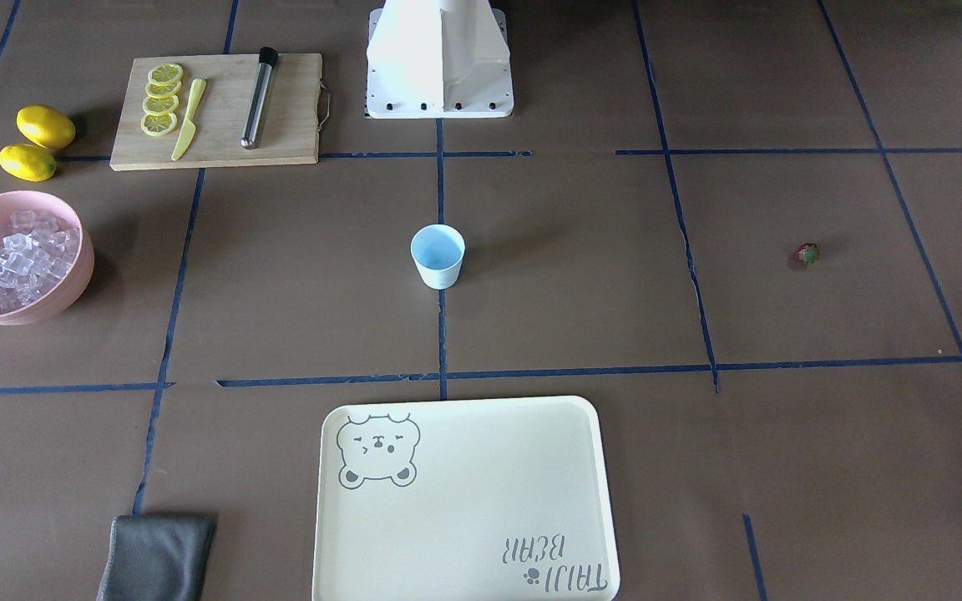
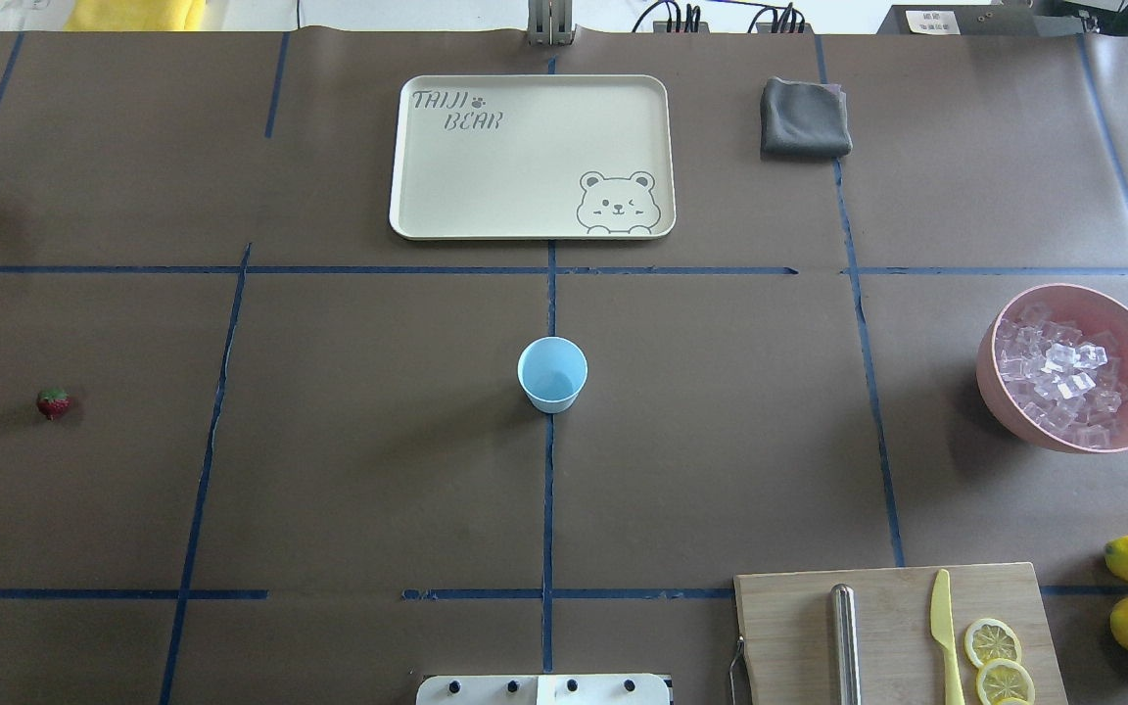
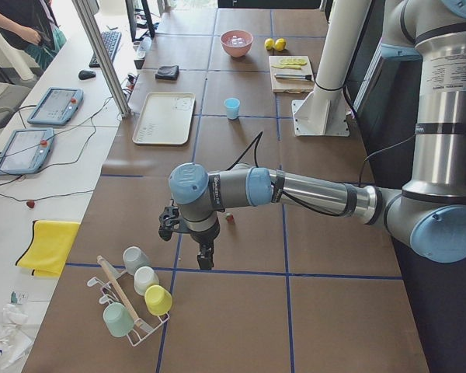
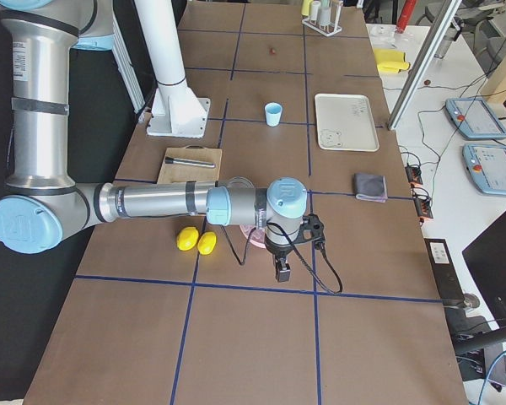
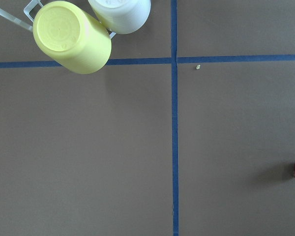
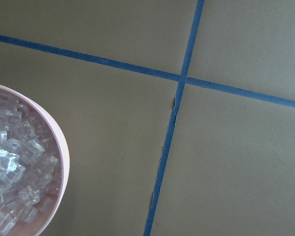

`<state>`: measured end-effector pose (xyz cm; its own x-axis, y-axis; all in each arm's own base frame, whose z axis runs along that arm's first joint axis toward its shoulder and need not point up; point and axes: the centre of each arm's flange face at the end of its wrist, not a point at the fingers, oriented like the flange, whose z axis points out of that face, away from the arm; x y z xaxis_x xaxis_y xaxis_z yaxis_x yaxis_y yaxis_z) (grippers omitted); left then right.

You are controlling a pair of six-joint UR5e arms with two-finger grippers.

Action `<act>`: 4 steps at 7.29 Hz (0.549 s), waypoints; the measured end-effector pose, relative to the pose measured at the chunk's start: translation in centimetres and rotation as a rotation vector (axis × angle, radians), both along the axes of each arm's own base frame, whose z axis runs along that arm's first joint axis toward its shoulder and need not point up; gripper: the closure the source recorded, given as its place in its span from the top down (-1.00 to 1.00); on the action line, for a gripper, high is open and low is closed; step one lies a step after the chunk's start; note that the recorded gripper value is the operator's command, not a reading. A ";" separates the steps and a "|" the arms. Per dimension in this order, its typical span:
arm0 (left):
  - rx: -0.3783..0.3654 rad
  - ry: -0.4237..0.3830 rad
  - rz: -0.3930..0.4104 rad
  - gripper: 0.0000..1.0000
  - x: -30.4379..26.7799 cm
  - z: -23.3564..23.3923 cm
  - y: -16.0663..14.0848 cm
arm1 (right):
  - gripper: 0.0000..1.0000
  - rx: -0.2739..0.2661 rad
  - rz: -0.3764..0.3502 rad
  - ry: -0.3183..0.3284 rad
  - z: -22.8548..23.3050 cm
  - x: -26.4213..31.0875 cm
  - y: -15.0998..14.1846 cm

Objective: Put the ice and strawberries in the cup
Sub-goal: 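Move the right gripper over the pink bowl of ice cubes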

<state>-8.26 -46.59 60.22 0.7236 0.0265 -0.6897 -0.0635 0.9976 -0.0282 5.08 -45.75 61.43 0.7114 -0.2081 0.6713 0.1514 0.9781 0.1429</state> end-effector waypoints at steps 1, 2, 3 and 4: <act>0.003 0.000 0.001 1.00 0.0 -0.1 0.0 | 1.00 0.003 0.001 -0.001 -0.2 0.0 -0.1; 0.007 -0.001 0.002 1.00 0.0 -0.3 -0.1 | 1.00 0.008 0.001 -0.001 -0.4 0.0 -0.2; 0.011 -0.001 0.002 1.00 0.1 -0.4 -0.1 | 1.00 0.014 0.002 -0.003 -0.7 0.0 -0.3; 0.013 0.000 0.003 1.00 0.1 -0.5 -0.1 | 1.00 0.022 0.003 -0.004 -1.2 0.0 -0.5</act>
